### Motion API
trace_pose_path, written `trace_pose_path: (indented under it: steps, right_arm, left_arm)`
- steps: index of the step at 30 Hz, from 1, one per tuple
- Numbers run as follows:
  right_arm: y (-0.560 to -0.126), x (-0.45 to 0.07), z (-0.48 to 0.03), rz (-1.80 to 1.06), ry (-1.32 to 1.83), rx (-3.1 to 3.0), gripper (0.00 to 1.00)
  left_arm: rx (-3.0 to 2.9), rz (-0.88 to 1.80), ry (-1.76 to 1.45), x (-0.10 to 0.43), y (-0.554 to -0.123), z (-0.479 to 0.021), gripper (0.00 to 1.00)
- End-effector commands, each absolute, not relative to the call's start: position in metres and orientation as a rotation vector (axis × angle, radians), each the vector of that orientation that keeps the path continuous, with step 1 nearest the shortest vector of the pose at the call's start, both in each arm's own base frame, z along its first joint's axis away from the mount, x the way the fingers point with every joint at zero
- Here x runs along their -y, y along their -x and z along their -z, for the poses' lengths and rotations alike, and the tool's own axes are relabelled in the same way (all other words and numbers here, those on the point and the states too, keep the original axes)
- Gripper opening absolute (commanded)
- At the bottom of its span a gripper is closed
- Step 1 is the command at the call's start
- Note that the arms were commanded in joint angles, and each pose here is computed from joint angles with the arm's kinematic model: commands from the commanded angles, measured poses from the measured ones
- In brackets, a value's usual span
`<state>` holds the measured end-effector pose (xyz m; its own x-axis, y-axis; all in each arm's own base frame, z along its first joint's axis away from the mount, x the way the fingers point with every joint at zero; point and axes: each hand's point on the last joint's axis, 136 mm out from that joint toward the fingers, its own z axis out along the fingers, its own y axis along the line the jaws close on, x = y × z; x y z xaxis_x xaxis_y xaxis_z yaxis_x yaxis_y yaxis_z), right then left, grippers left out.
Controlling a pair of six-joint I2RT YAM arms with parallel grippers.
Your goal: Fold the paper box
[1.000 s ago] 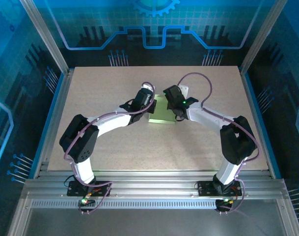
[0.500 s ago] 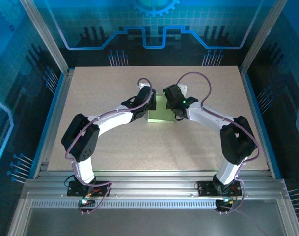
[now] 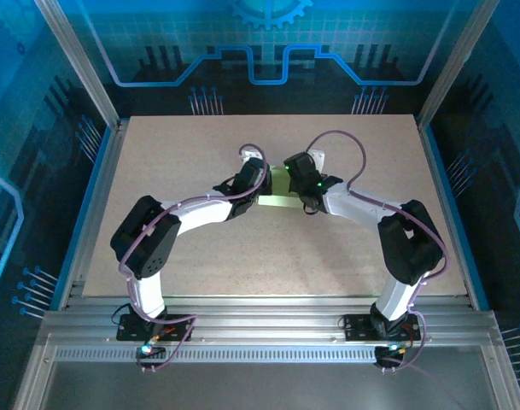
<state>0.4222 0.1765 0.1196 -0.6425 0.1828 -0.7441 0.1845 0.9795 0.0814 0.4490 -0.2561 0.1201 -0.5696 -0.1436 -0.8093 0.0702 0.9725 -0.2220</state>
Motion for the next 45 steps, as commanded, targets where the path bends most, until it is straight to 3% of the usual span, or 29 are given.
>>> trace_pose_path:
  steps: [1,29,45]
  right_arm:
    - [-0.421,-0.207,-0.113,-0.09,-0.158,-2.265,0.0]
    - [-0.379,-0.215,-0.08,-0.091,-0.029,-2.167,0.0]
    - [-0.365,-0.209,-0.062,-0.085,-0.032,-2.14,0.0]
  left_arm:
    - [-2.097,0.426,-0.045,0.292,-0.441,-0.126,0.0]
    - [-1.838,0.354,-0.187,0.296,-0.394,-0.111,0.0]
    - [-1.737,0.354,-0.224,0.294,-0.388,-0.08,0.0]
